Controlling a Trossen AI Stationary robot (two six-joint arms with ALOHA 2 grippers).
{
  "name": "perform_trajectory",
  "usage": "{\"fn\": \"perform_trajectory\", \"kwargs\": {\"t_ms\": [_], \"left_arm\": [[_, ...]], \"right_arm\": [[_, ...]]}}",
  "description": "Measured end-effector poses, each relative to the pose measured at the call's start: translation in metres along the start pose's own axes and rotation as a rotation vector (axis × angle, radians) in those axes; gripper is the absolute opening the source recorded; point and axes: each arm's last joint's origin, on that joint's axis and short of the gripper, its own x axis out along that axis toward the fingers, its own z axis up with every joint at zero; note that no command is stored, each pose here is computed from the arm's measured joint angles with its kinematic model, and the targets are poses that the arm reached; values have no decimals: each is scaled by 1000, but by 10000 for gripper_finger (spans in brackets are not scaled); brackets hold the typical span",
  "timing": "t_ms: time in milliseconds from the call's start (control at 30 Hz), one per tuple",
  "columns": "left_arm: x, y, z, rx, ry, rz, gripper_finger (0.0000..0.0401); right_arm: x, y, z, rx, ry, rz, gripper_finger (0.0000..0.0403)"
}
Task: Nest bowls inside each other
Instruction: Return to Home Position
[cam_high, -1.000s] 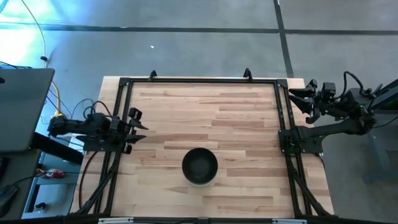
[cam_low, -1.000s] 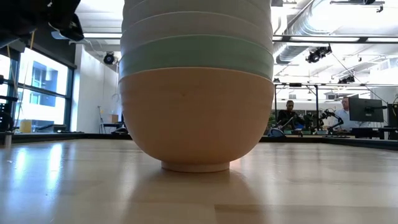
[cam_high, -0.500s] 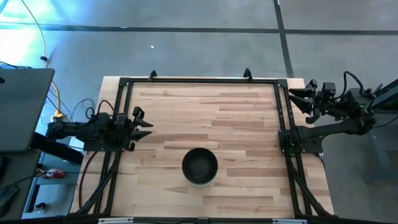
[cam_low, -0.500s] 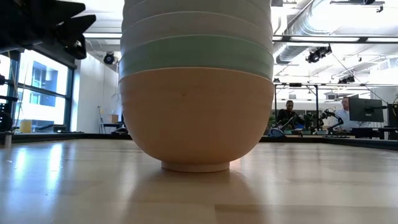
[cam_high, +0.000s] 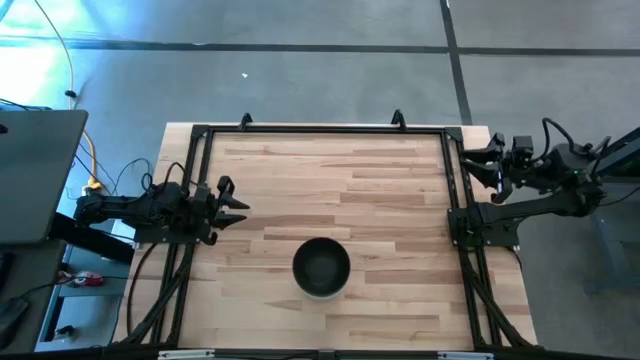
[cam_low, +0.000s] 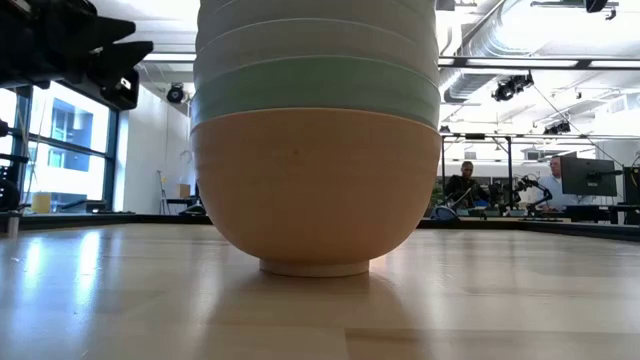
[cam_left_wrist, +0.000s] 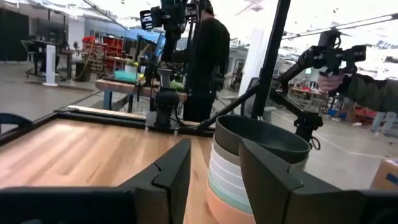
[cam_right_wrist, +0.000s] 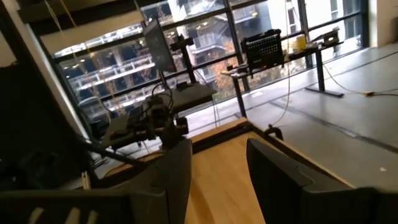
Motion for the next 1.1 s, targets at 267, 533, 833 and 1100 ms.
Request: {"fn": "perform_trajectory", "kwargs": {"t_ms": [267, 533, 833, 1100], "left_arm": [[0, 0, 1, 4, -11, 3, 127], [0, 4, 1, 105, -19, 138, 119], [-1, 6, 1, 114, -18, 200, 130], [0, 5, 0, 134, -6, 171, 145]], "right_arm": [[0, 2, -3, -12, 39, 69, 147], [0, 0, -6, -115, 65, 53, 147], [0, -1, -6, -109, 59, 18, 147], [0, 0, -6, -186, 61, 36, 147]]}}
